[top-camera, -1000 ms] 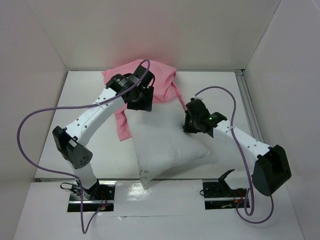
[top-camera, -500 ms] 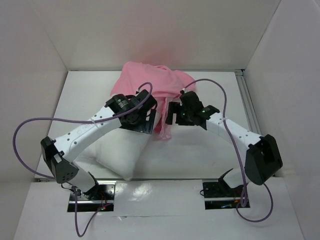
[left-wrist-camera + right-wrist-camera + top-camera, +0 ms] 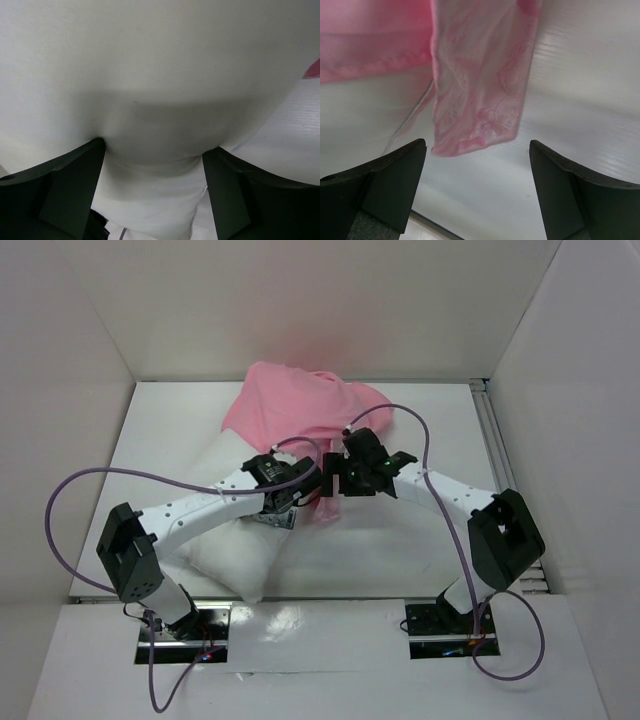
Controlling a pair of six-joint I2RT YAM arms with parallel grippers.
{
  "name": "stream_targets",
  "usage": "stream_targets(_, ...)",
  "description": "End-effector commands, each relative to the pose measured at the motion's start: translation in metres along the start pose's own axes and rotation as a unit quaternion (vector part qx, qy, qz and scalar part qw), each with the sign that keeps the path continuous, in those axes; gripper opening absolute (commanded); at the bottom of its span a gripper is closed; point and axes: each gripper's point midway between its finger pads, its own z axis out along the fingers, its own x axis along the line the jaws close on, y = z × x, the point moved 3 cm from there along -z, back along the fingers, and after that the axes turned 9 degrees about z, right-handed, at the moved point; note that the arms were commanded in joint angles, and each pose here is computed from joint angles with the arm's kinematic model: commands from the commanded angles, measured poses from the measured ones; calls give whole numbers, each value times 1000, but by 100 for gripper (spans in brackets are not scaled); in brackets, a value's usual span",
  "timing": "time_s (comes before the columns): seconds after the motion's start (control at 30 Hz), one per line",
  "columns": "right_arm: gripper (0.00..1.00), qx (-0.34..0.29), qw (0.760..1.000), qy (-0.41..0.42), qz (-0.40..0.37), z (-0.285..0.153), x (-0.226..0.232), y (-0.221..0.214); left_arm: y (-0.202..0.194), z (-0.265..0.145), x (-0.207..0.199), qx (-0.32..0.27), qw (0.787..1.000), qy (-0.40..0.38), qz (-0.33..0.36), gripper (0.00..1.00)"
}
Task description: Put the pillow into the pillowcase
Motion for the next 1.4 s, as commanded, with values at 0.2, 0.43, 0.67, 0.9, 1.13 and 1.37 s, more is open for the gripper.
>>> stream_targets(0.2,87,-23,999,28,-1,17,28,4,30,11,-2,-35,998,1,-43,0)
stream_targets(0.43,50,-65,997,-17,32,40,19,14,53,-17,-4,-72,994,-48,-64,0)
stream_targets(0.67,0,-102,991,78,-41,3,53,43,101,-69,-20,-146,970,-169,-98,0)
stream_targets(0.9,0,-114,914,345,-180,-201,177,42,185,-144,20,-239,938,-183,-173,0)
stream_targets(1.13,0,-35,946,295,-128,-185,112,-28,188,-119,2,-218,934,-190,-209,0)
stream_targets(1.37,0,-5,941,323,-102,-192,99,-54,179,-98,-34,-196,937,-203,-205,0)
